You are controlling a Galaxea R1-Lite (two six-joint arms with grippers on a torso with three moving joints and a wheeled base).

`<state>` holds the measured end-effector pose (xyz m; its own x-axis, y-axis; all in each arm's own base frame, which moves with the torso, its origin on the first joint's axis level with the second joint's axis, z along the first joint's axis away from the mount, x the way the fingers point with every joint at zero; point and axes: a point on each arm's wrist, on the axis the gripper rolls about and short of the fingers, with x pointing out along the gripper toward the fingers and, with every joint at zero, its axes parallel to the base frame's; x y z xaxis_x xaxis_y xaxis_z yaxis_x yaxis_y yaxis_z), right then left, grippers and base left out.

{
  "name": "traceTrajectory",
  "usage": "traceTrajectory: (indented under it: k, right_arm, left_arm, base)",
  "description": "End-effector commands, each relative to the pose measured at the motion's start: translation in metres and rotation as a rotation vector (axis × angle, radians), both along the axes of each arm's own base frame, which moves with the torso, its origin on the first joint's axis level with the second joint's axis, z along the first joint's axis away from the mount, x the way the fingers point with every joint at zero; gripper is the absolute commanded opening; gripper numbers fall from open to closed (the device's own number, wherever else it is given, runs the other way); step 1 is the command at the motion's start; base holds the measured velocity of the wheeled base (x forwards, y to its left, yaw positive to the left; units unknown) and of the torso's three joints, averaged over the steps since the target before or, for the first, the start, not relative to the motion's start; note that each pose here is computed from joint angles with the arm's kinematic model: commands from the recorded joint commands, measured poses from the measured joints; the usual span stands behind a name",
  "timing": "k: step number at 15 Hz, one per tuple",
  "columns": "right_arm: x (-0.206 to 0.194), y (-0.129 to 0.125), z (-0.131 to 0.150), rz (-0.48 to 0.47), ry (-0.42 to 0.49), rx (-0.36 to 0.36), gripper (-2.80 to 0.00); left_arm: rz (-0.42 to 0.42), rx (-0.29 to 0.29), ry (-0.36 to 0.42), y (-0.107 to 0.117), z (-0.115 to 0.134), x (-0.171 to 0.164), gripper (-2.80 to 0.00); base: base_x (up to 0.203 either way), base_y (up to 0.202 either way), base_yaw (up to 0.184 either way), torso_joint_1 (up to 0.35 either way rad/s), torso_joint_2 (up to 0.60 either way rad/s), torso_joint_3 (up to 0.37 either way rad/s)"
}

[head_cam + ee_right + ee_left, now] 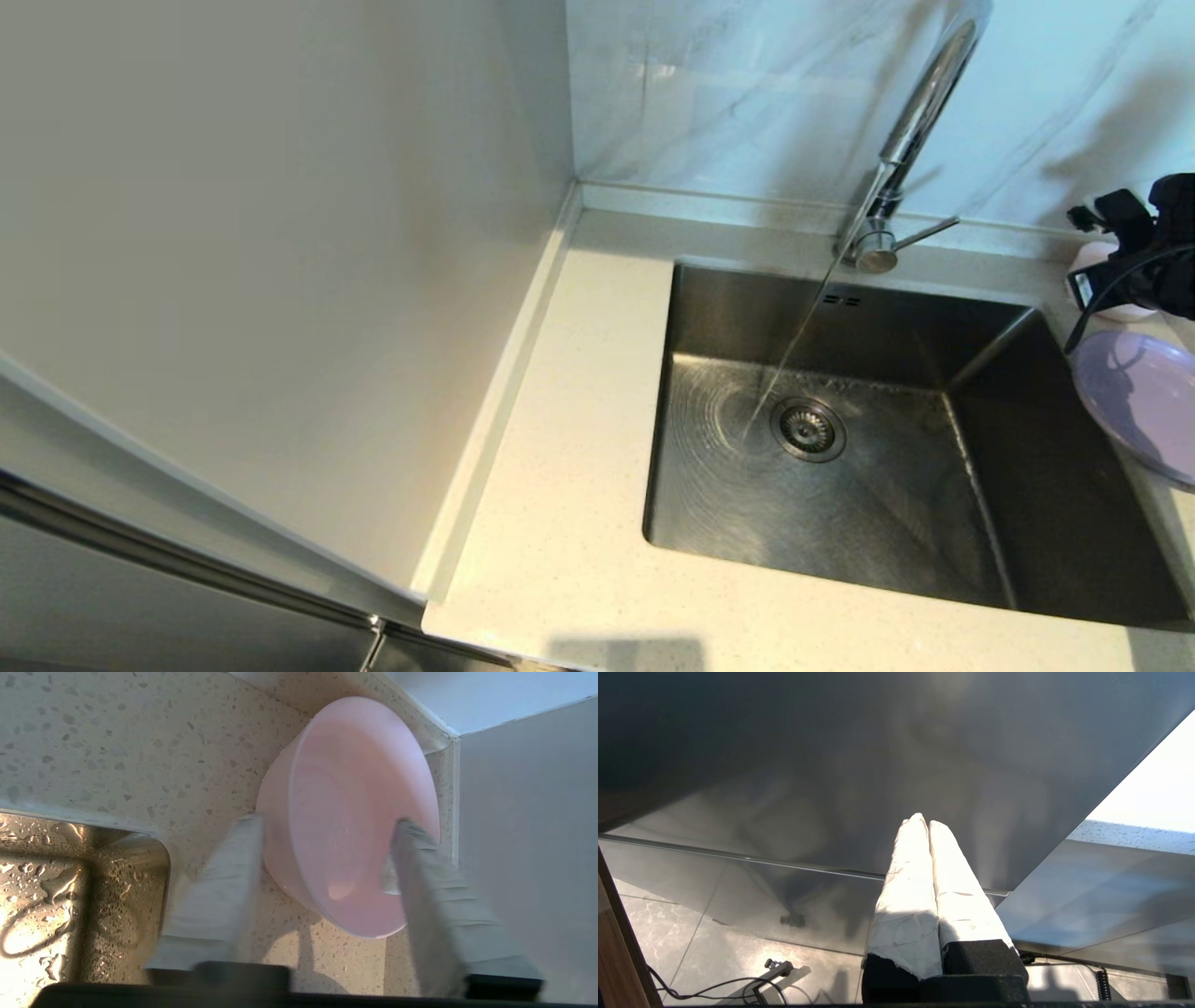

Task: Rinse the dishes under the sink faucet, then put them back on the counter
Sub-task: Pick up the bowl

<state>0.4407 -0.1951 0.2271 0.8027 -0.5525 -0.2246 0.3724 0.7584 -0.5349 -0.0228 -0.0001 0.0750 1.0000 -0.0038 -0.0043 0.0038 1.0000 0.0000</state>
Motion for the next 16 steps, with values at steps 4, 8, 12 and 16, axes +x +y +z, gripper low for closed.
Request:
traceTrajectory:
  k: [4, 8, 12, 16]
  right_arm:
    - [-0.002, 0.001, 0.001, 0.006, 0.004, 0.001, -2.8]
    - [-0.007, 0.003, 0.008, 0.007, -0.007, 0.0, -2.8]
    - [-0.013, 0.006, 0.024, 0.007, -0.071, -0.027, -2.8]
    - [-0.013, 0.005, 0.032, -0.078, -0.125, -0.015, -2.8]
  left_arm:
    - [0.001, 0.0, 0.0, 0.0, 0.0, 0.0, -2.8]
    - [0.0, 0.0, 0.0, 0.0, 0.0, 0.0, -2.8]
    - [-0.001, 0.0, 0.0, 0.0, 0.0, 0.0, -2.8]
    - [0.001, 0.0, 0.0, 0.0, 0.0, 0.0, -2.8]
  base:
    - [0.0, 0.0, 0.0, 0.0, 0.0, 0.0]
    - [0.0, 0.0, 0.0, 0.0, 0.0, 0.0]
    - [0.0, 0.0, 0.0, 0.0, 0.0, 0.0]
    - [0.0, 0.0, 0.0, 0.0, 0.0, 0.0]
